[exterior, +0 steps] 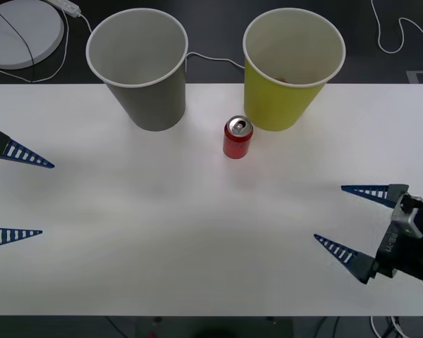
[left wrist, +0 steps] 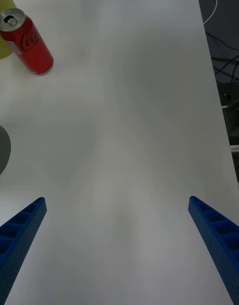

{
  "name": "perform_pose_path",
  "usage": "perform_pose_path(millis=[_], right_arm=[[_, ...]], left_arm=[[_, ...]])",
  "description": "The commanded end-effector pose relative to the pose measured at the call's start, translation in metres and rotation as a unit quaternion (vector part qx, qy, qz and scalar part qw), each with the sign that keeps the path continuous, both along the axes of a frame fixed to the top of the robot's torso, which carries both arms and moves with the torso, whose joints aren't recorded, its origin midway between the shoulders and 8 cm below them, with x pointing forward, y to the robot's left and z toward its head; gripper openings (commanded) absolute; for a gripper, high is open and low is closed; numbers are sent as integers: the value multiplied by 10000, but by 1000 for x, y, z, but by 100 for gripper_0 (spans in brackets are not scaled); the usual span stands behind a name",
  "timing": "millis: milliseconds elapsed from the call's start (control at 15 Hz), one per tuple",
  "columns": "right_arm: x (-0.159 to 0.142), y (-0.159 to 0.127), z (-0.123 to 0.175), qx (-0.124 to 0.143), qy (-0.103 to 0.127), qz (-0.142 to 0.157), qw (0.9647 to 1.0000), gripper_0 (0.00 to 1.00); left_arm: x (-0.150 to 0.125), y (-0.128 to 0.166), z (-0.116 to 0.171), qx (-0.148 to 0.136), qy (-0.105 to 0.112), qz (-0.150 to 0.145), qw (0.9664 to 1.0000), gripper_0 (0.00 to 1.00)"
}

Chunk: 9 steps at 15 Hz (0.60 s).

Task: Put the can into the green bin and the plastic bottle into the gray bin

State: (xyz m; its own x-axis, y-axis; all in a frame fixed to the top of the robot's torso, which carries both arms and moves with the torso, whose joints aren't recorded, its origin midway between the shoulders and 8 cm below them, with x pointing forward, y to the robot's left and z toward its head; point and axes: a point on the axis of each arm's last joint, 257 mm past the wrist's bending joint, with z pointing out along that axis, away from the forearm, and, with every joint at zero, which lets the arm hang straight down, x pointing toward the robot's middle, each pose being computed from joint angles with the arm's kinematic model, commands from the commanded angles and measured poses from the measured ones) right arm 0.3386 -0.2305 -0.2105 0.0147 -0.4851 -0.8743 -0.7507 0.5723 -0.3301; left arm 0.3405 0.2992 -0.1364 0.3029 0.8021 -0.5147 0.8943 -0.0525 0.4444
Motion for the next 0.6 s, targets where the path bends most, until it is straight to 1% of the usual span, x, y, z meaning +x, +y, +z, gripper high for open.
perform_pose_path(millis=[67,200,333,467,600], right_arm=[[3,11,-1,197,40,-384,9991,100],[8,18,-5,409,161,-582,9973,100],[15,25,-10,590,239,-821,9946,100],[23,32,-13,704,226,-1022,9920,100],[30,39,-16,823,260,-1199,9890,100]], left_arm=[[0,0,0,-1,0,0,10000,100],[0,0,0,-1,0,0,10000,100],[0,0,0,-1,0,0,10000,100],[0,0,0,-1,0,0,10000,100],[0,0,0,-1,0,0,10000,100]])
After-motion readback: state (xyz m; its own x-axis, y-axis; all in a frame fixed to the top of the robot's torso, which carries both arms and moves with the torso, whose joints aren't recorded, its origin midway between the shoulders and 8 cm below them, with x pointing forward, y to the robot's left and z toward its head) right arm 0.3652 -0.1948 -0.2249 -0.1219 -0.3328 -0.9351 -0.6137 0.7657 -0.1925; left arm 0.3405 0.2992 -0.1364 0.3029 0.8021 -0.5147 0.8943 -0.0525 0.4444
